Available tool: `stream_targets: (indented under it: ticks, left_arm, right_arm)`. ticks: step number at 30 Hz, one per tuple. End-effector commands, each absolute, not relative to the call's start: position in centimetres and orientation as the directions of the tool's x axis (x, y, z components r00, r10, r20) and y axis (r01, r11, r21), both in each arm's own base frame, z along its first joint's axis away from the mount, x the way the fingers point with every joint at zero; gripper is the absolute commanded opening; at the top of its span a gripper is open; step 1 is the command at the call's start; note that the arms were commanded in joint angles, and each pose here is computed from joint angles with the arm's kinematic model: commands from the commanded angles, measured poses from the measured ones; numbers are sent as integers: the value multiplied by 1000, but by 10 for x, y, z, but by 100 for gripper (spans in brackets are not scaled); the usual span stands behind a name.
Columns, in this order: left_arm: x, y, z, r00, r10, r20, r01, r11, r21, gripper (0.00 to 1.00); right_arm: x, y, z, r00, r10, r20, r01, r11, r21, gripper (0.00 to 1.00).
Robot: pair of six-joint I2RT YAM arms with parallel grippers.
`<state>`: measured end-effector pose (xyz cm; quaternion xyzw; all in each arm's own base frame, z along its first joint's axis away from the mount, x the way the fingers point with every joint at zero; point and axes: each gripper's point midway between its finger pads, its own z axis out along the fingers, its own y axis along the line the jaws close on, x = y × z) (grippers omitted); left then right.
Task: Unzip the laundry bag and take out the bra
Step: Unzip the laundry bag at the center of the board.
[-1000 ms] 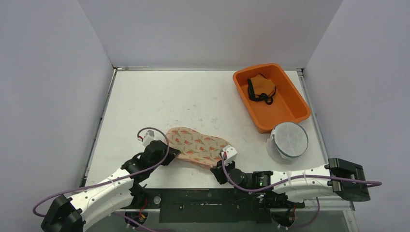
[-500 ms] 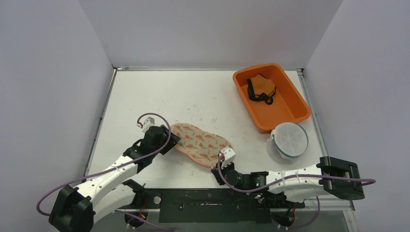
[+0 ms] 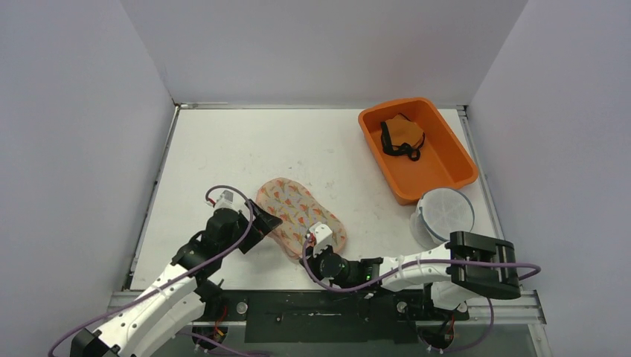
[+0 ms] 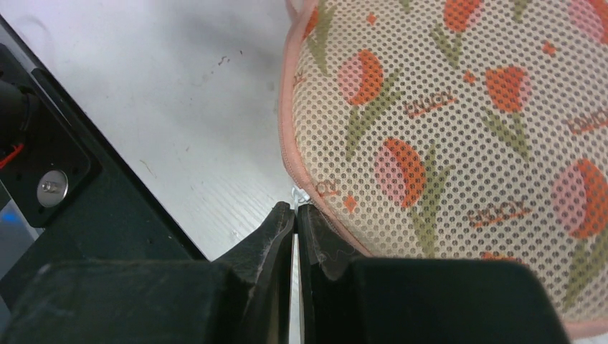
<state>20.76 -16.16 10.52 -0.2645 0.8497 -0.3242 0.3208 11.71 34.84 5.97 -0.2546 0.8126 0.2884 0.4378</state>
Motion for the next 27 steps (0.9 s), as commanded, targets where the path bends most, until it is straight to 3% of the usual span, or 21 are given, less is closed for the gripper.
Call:
stream_targets:
  ticks: [1,9,22,27]
  left_arm:
    - [179,-181,103,-714,-652,-254,-233,564,-792,97]
    - [170,-218,97,-772,-586,-245,-185,576,-796,100]
    - [180,-209,82,-712,-647,-273,-229,582,-780,36]
    - [183,-206,77,-702,-650,-290,-240,600,-763,24]
  right_arm:
    - [121,383,86,-461,-101,-882,-710,638,298,5]
    - [121,397,86,-463,-112,-879,-725,618,303,5]
    - [118,395,87,-470,-108,-876,-720,621,310,5]
    - [116,392,88,-471,-109,-875,-717,625,308,5]
